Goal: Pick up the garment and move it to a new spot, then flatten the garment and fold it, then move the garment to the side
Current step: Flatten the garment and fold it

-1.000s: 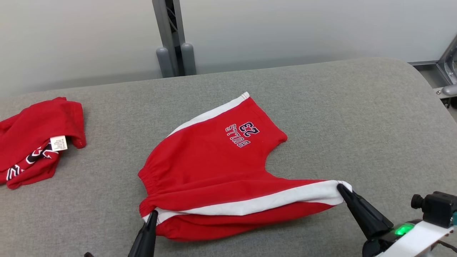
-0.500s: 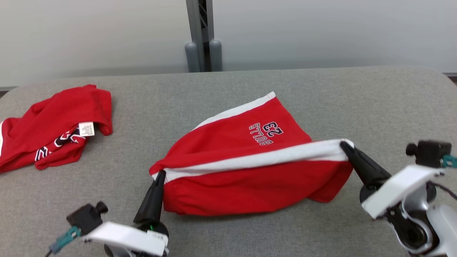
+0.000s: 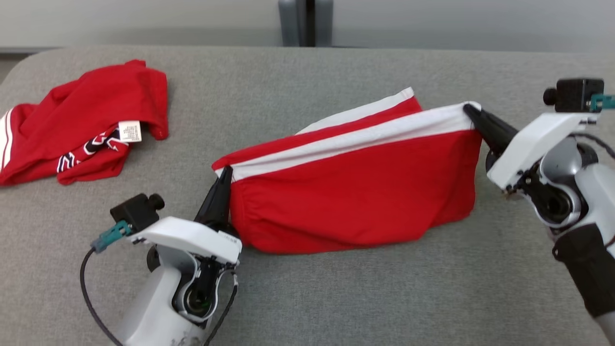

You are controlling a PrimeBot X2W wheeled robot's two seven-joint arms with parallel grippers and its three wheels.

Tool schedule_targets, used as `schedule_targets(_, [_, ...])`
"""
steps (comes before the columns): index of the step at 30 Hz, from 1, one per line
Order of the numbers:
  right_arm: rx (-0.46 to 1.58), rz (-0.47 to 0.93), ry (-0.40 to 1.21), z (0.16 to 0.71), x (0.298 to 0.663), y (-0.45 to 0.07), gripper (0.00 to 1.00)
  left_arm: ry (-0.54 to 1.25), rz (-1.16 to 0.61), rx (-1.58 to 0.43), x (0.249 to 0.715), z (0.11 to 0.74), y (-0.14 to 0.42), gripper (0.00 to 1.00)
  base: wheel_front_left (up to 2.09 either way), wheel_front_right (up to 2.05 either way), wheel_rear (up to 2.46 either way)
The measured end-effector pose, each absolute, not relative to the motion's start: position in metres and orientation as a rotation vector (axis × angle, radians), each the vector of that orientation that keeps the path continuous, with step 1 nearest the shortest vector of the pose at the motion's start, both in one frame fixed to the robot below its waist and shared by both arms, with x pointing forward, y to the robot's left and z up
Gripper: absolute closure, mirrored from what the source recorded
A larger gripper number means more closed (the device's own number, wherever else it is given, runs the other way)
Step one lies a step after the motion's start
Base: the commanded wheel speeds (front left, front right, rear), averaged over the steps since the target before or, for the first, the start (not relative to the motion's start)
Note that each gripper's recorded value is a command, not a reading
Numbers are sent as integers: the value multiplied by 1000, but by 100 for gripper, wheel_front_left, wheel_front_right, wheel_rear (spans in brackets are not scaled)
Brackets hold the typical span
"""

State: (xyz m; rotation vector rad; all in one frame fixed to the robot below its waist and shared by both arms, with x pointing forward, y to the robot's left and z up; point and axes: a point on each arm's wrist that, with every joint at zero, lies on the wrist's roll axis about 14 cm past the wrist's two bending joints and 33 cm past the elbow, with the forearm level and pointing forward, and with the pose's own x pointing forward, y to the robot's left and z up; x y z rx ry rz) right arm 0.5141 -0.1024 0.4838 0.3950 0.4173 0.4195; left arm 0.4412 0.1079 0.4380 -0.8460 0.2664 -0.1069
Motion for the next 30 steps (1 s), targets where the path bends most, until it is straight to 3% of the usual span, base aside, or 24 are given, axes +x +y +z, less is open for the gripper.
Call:
schedule_targets(9, [333, 459, 548, 448, 564, -70, 100, 330, -33, -778, 469, 412, 123, 100, 0, 0, 0])
schedule_targets(21, [268, 482, 615, 422, 585, -50, 100, 388, 8, -759, 478, 401, 125, 100, 0, 0, 0])
schedule_targets(22, [260, 477, 608, 422, 588, -52, 82, 394, 5, -760, 478, 400, 123, 100, 0, 0, 0])
schedule_targets(23, [255, 472, 595, 423, 590, -53, 59, 399, 0, -762, 478, 400, 121, 83, 0, 0, 0])
schedule_targets(24, [253, 468, 586, 424, 592, -54, 9, 400, -5, -758, 479, 400, 120, 58, 0, 0, 0])
schedule_targets(25, [250, 464, 577, 424, 593, -55, 0, 400, -6, -754, 479, 400, 119, 38, 0, 0, 0])
schedule_targets(27, [251, 462, 568, 425, 594, -55, 0, 399, -13, -753, 479, 402, 116, 7, 0, 0, 0])
schedule_targets(28, [253, 461, 562, 427, 594, -55, 0, 397, -21, -749, 479, 403, 115, 0, 0, 0, 0])
schedule_targets(30, [255, 463, 555, 430, 594, -55, 0, 390, -39, -744, 480, 407, 111, 0, 0, 0, 0])
